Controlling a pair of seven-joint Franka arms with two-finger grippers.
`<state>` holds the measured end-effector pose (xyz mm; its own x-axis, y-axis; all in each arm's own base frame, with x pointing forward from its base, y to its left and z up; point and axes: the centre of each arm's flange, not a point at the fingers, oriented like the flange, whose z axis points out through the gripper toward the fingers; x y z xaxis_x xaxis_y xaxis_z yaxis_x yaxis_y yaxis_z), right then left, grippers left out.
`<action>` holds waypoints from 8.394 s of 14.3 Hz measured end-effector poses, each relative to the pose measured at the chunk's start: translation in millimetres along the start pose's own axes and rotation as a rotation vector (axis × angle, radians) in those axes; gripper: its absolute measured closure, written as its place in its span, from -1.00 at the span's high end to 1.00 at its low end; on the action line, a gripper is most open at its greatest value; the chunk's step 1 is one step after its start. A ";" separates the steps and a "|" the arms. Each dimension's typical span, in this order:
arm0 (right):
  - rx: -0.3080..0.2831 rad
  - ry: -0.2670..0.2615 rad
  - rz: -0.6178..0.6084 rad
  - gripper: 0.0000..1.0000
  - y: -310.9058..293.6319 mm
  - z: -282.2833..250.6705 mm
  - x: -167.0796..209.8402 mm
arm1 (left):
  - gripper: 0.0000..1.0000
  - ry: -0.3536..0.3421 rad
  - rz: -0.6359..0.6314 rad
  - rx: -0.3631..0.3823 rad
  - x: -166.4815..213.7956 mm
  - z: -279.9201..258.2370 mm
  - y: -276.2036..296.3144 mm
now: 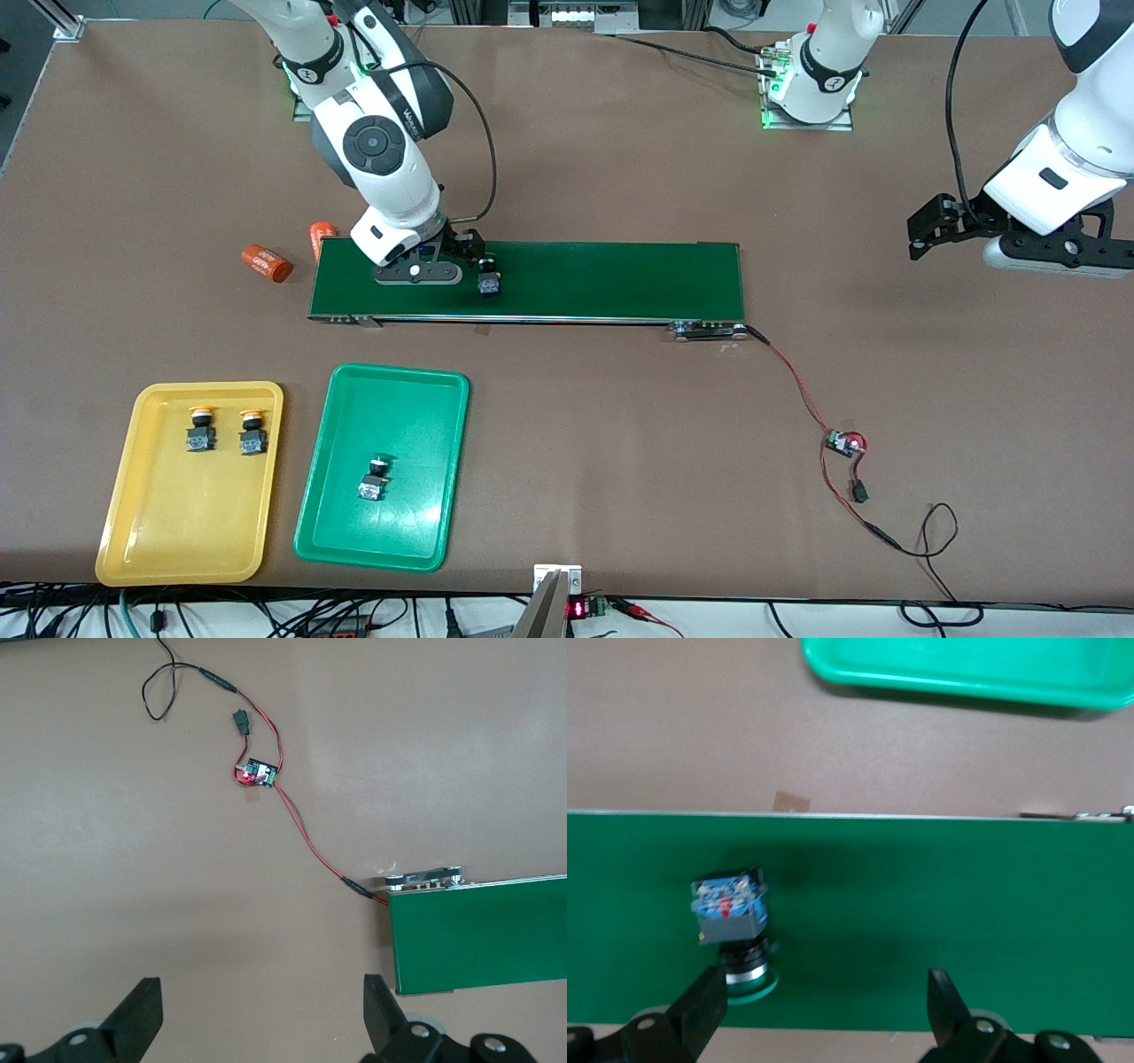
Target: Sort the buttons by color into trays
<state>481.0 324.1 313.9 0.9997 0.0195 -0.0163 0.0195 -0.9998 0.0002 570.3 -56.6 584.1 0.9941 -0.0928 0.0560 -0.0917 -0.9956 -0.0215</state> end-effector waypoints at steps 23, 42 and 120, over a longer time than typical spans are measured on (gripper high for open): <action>0.049 -0.002 -0.066 1.00 14.1 57.6 -5.1 | 1.00 0.000 -0.001 0.000 0.0 0.0 -0.7; 0.024 0.154 -0.076 -0.19 46.5 -31.2 80.3 | 1.00 -0.001 0.002 0.000 -0.1 0.4 1.3; -0.046 -0.139 0.125 1.00 337.4 -282.5 34.8 | 1.00 -0.043 -0.021 0.003 -9.5 -11.1 -10.9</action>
<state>527.0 -12.5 595.9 0.9825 -0.1088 -0.1510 -0.1013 -0.9932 0.0566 561.2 -45.1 594.9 0.9974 -0.0713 0.0135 -0.0710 -0.9972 -0.0234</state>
